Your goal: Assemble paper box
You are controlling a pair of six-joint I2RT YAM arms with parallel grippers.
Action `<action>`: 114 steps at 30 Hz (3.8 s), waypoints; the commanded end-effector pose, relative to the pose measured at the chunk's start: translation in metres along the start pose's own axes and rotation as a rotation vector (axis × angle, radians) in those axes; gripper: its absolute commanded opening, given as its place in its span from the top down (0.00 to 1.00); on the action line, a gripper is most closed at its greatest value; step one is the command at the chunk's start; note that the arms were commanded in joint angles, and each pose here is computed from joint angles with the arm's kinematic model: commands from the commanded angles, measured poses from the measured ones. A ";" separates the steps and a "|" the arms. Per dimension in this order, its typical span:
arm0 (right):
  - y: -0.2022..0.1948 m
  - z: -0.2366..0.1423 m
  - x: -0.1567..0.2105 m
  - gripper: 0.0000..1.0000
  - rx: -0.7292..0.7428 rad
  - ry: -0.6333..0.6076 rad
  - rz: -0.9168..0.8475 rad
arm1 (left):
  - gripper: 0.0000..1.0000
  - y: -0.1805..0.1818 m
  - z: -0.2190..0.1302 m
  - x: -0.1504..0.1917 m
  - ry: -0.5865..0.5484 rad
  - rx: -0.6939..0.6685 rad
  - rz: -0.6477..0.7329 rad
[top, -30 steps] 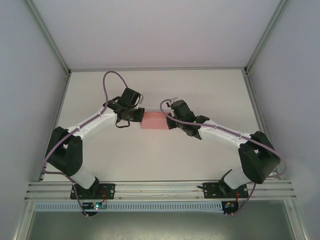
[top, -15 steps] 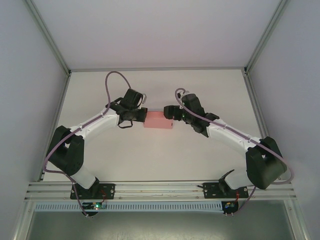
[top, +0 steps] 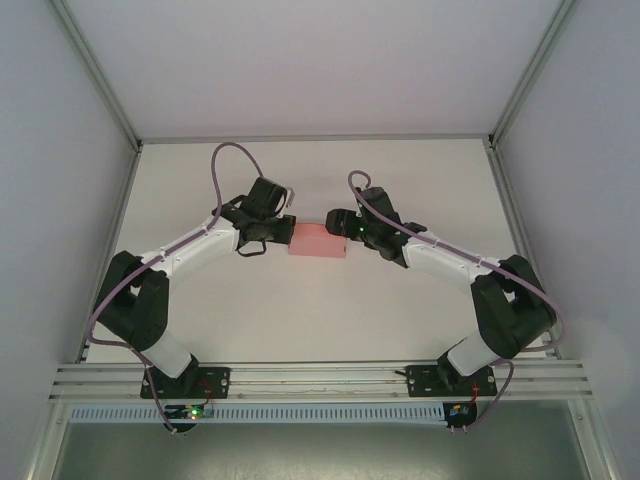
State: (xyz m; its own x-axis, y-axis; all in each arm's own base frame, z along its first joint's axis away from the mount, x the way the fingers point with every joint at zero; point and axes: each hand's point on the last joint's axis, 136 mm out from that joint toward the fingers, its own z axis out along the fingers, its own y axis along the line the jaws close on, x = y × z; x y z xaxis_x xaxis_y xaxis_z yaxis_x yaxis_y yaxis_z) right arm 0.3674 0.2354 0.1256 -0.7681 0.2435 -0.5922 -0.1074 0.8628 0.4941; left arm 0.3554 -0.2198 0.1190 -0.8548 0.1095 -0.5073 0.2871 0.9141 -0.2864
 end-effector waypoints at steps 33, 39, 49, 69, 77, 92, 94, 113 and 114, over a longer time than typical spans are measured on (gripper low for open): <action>-0.059 0.030 0.076 0.53 0.094 0.123 0.183 | 0.00 -0.023 -0.049 0.008 0.068 0.237 -0.194; -0.060 0.032 0.076 0.53 0.090 0.122 0.187 | 0.00 -0.003 -0.050 -0.012 -0.028 0.307 -0.413; -0.057 0.033 0.075 0.53 0.079 0.124 0.183 | 0.00 -0.006 -0.010 -0.026 -0.038 0.511 -0.546; -0.063 0.034 0.086 0.54 0.086 0.144 0.200 | 0.22 0.010 0.031 0.017 0.039 0.512 -0.598; -0.065 0.034 0.091 0.55 0.091 0.143 0.200 | 0.30 0.019 0.042 0.036 0.052 0.457 -0.529; -0.065 0.034 0.095 0.59 0.069 0.140 0.214 | 0.46 0.030 0.071 0.082 0.030 0.277 -0.279; -0.067 0.033 0.097 0.60 0.073 0.139 0.210 | 0.48 0.026 0.071 0.083 0.028 0.303 -0.261; -0.072 0.046 0.109 1.00 -0.096 0.127 0.193 | 1.00 0.046 0.099 0.111 0.010 0.249 -0.217; -0.068 0.045 0.106 1.00 -0.126 0.113 0.173 | 1.00 0.047 0.100 0.111 -0.001 0.240 -0.208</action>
State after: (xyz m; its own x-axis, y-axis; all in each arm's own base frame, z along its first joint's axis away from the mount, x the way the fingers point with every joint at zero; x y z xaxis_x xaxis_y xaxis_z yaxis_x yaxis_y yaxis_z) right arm 0.3869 0.2280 0.1065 -0.6195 0.5070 -0.5992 -0.1734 0.6561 0.7344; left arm 0.3769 -0.2391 0.0985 -0.7221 -0.1969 -0.6632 0.4523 0.5910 -0.6680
